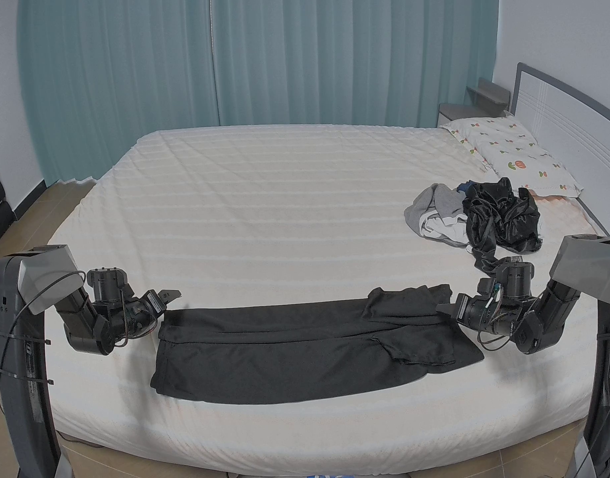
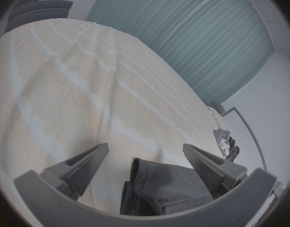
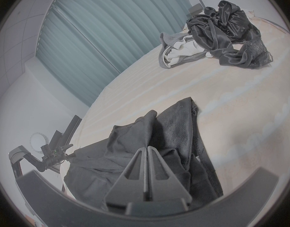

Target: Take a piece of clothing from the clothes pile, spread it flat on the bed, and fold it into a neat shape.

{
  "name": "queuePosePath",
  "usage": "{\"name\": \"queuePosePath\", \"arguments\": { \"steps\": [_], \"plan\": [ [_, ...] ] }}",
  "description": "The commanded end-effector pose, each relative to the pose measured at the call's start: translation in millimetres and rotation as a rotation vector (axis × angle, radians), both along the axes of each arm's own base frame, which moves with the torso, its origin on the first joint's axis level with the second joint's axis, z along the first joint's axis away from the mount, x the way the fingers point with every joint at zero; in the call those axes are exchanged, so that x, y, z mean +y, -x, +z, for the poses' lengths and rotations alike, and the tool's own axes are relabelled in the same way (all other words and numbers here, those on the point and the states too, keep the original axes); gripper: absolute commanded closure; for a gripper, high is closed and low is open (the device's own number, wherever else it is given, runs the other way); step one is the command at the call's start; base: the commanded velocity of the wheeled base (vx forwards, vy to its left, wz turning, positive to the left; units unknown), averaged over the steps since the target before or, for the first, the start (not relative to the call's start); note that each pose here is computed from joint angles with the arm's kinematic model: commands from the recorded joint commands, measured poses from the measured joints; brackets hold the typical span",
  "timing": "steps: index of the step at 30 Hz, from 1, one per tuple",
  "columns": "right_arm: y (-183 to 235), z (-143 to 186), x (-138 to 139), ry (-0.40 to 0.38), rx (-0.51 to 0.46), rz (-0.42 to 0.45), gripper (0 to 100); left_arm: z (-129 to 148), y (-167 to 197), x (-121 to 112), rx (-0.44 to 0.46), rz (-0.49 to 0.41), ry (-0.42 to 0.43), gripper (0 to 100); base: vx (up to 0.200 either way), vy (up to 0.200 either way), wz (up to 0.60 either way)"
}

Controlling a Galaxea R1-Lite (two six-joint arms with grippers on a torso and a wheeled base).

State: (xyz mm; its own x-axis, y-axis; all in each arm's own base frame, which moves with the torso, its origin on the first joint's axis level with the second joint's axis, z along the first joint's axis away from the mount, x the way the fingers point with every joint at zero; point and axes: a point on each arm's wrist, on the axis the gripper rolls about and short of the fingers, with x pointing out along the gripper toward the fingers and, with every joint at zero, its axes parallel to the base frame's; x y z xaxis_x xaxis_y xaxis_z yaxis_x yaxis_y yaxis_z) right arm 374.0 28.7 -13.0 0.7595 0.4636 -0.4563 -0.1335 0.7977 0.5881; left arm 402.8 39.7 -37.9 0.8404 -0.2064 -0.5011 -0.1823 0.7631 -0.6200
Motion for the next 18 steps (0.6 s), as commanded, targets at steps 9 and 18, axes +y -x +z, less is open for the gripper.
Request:
{"name": "queuePosePath", "arguments": {
  "steps": [9,18],
  "plan": [
    [7,-2,-9,-0.008,0.04,-0.009,100,-1,0,1,0.003,0.001,0.001,0,0.0,0.0,0.0],
    [5,-15,-8,-0.011,0.067,-0.01,0,-1,1,1,0.005,0.001,0.001,0,0.0,0.0,0.0]
  ]
}}
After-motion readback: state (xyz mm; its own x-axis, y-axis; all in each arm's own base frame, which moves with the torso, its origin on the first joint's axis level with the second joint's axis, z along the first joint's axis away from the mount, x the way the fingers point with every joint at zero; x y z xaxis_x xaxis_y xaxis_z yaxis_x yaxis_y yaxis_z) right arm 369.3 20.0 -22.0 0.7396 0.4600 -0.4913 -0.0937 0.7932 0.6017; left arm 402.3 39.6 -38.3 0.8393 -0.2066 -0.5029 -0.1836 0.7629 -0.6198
